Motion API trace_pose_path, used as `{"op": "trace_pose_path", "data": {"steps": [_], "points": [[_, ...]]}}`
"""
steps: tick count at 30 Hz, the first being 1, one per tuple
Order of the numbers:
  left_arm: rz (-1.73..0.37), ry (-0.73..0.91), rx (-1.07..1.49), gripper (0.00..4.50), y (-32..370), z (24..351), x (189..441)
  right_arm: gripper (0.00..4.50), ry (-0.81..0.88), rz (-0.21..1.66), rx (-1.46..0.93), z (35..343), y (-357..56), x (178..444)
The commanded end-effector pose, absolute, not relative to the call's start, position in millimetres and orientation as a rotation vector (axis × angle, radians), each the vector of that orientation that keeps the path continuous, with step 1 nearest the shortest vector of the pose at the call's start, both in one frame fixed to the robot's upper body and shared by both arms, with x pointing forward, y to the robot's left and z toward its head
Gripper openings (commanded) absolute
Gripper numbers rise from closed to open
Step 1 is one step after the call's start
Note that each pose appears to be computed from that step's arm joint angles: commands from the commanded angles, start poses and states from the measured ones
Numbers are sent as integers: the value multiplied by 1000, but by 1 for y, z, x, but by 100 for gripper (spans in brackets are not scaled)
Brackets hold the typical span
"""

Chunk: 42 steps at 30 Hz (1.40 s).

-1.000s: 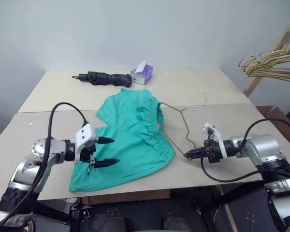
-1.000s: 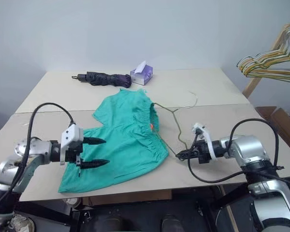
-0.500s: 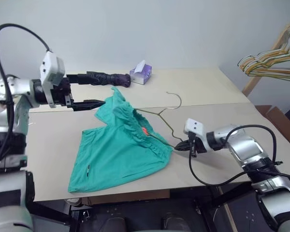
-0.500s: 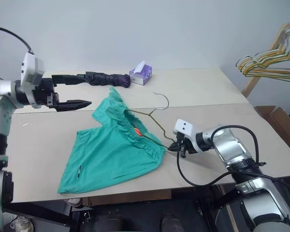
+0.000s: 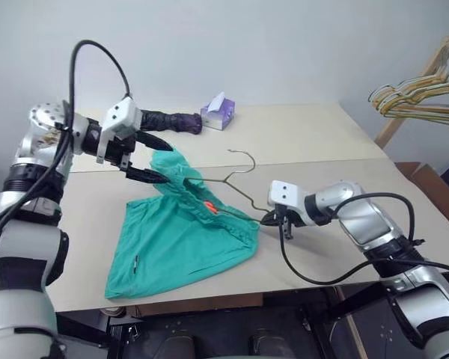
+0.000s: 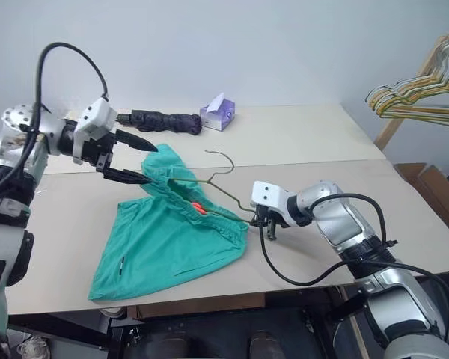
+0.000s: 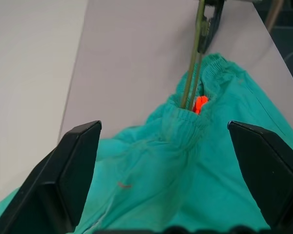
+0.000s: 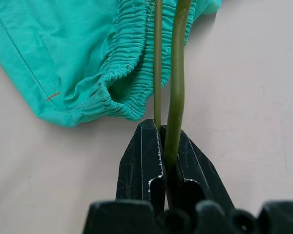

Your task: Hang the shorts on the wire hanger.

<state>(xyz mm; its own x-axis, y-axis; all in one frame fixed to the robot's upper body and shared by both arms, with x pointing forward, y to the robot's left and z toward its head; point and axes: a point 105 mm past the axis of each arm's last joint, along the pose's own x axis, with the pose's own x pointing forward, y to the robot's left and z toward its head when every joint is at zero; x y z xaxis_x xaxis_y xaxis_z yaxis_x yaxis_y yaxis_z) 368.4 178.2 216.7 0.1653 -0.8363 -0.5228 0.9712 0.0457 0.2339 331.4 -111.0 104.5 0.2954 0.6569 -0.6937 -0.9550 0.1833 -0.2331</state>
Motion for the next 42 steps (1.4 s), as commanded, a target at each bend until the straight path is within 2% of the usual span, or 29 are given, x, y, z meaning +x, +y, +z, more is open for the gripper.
{"op": "trace_pose_path", "data": {"steps": [1, 6, 9, 21, 22, 26, 32, 36, 38, 42], "points": [[-1434, 270, 647, 448, 169, 223, 370, 0, 437, 1214, -766, 123, -100, 334], [-1451, 343, 692, 448, 169, 208, 371, 0, 445, 1224, -772, 124, -98, 332], [-1447, 373, 693, 395, 169, 201, 373, 0, 448, 1227, -772, 124, -97, 331], [-1455, 409, 704, 15, 172, 191, 373, 0, 421, 1237, -767, 129, -92, 330], [-1455, 412, 707, 2, 172, 190, 373, 0, 416, 1240, -766, 130, -91, 330], [-1458, 411, 715, 2, 172, 188, 373, 0, 400, 1237, -773, 133, -89, 331], [-1437, 384, 780, 2, 175, 190, 377, 0, 280, 1182, -832, 138, -85, 338], [-1417, 367, 791, 2, 179, 194, 378, 114, 260, 1168, -855, 137, -87, 340], [-1405, 360, 796, 2, 182, 197, 378, 192, 243, 1149, -849, 140, -89, 342], [-1377, 361, 813, 2, 188, 199, 380, 336, 214, 987, -752, 159, -103, 356]]}}
